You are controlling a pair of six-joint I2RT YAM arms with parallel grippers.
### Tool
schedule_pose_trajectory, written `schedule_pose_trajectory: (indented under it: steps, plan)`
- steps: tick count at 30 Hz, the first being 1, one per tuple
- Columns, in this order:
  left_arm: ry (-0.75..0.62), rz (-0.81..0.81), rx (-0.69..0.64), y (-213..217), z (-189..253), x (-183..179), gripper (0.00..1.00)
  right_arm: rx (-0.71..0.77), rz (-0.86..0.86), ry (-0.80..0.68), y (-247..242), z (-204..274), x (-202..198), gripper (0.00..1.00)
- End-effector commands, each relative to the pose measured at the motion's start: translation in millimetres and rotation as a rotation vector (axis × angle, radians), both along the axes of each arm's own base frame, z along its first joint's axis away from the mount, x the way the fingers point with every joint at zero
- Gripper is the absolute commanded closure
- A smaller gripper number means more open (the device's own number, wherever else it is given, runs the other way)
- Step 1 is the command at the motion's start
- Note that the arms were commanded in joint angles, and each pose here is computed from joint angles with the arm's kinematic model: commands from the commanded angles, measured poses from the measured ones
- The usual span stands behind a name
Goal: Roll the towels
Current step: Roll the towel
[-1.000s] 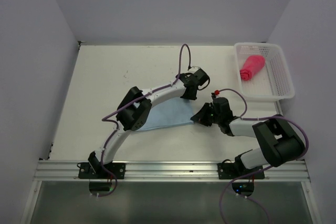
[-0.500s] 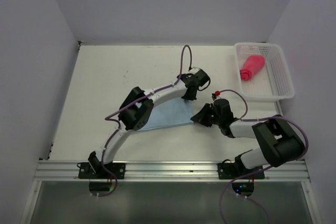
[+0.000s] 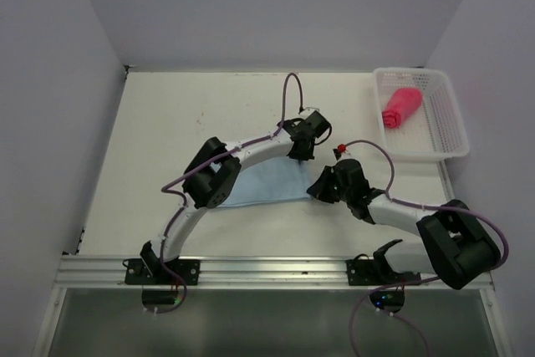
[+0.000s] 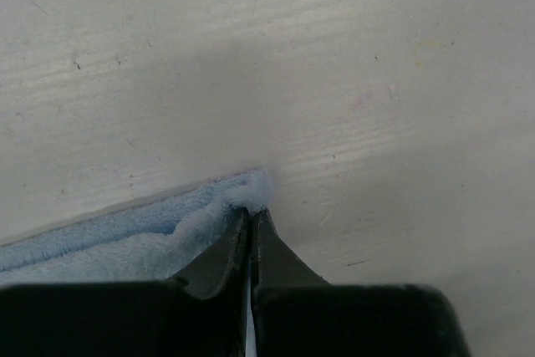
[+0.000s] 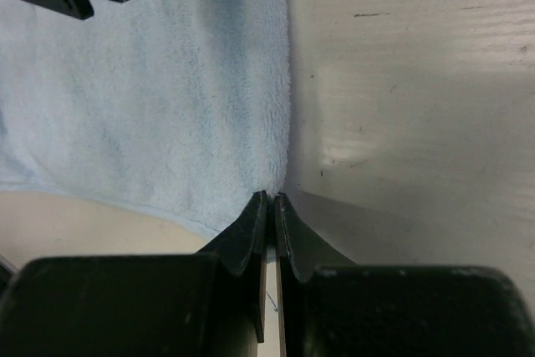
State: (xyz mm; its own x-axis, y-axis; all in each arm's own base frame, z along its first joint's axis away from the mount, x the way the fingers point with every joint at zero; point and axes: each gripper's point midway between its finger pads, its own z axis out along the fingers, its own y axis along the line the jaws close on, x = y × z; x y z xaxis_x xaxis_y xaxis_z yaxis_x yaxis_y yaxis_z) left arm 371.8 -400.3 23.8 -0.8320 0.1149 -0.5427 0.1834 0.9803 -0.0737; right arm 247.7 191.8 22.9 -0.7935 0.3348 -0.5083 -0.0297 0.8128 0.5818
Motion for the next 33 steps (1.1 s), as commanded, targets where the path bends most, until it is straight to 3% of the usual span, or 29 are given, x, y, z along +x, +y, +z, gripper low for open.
schedule_pose_trajectory:
  steps: [1, 13, 33]
  plan:
    - [-0.1, 0.026, -0.24, -22, 55, 20, 1.0, -0.16, 0.013, -0.045, -10, 4, -3, 1.0]
    - [-0.157, -0.037, -0.551, -30, 117, 19, 1.0, -0.376, 0.002, -0.117, -24, 30, -7, 1.0]
    - [-0.141, -0.122, -0.591, -11, 111, 14, 1.0, -0.308, 0.085, -0.143, 10, 56, -7, 1.0]
